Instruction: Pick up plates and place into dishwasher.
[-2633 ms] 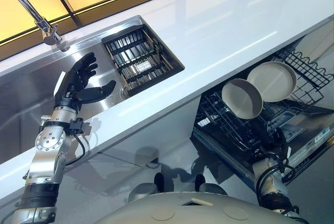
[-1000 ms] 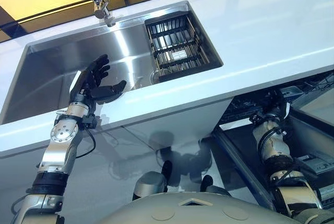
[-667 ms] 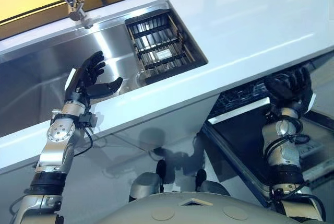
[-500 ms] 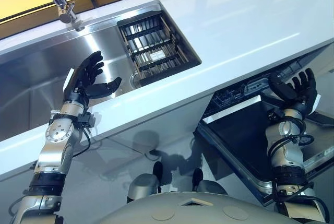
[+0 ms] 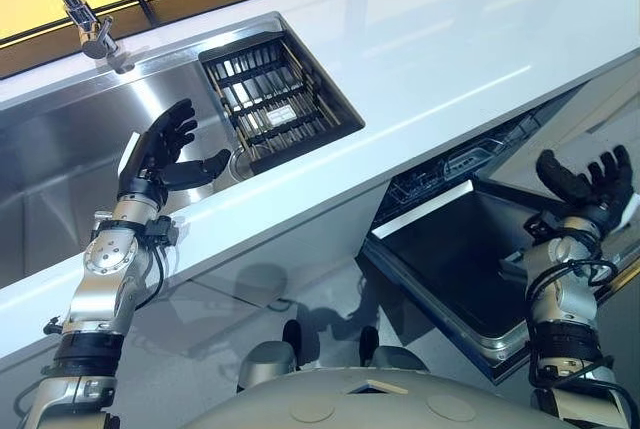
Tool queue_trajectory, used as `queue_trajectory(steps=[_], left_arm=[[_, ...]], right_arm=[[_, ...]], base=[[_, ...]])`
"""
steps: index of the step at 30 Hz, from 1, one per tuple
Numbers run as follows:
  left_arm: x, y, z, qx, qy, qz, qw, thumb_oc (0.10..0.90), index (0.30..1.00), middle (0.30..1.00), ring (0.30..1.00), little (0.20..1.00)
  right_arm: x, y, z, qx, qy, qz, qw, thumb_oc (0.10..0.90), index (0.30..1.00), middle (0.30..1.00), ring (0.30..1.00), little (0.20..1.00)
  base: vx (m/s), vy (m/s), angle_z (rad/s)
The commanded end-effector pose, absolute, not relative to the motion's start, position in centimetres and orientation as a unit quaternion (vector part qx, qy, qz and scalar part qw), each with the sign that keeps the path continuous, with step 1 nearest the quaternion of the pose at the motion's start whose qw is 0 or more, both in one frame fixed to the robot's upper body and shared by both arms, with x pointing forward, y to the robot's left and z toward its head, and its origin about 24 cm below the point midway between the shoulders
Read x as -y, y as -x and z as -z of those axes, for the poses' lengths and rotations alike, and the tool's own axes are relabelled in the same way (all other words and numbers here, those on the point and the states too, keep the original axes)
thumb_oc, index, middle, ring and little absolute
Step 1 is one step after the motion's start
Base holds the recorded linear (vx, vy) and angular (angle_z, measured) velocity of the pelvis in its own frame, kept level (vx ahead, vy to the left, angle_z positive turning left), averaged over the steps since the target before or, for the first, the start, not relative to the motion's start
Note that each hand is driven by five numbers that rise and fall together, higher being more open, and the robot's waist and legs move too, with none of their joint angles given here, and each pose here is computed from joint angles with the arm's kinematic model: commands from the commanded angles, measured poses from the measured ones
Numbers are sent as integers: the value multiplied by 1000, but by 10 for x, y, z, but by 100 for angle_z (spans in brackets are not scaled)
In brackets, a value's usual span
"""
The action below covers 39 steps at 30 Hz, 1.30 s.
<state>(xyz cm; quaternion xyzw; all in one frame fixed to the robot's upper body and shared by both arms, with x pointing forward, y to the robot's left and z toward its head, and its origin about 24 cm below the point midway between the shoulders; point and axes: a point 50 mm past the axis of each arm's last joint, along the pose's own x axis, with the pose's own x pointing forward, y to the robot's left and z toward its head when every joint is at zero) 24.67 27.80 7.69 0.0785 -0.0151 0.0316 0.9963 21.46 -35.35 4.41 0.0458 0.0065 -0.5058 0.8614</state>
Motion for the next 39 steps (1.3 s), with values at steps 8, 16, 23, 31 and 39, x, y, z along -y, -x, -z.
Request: queue_trajectory(steps=[8, 16, 23, 31, 39], left_arm=[[-297, -258, -134, 127, -116, -44, 984, 800, 900, 900, 900, 900], [-285, -271, -145, 168, -93, -50, 980, 800, 900, 900, 900, 900], [-265, -284, -168, 270, -28, -79, 959, 800, 900, 900, 900, 900], [-247, -295, -198, 348, -3, -94, 933, 800, 900, 900, 900, 900], [-240, -295, -206, 360, 0, -102, 928, 800, 900, 900, 900, 900]], right_arm=[[407, -174, -62, 49, 23, 640, 767, 800, 900, 900, 900, 900], [409, -161, -21, 33, -187, 626, 756, 800, 900, 900, 900, 900], [398, -197, -19, 61, -293, 495, 816, 800, 900, 900, 900, 900], [376, -257, -60, 182, -371, 328, 850, 800, 900, 900, 900, 900], [335, -299, -97, 217, -346, 79, 909, 800, 900, 900, 900, 900]], base=[[-20, -59, -15], [-38, -74, -19], [-212, -93, -7], [-171, -75, -10], [-40, 44, -21]])
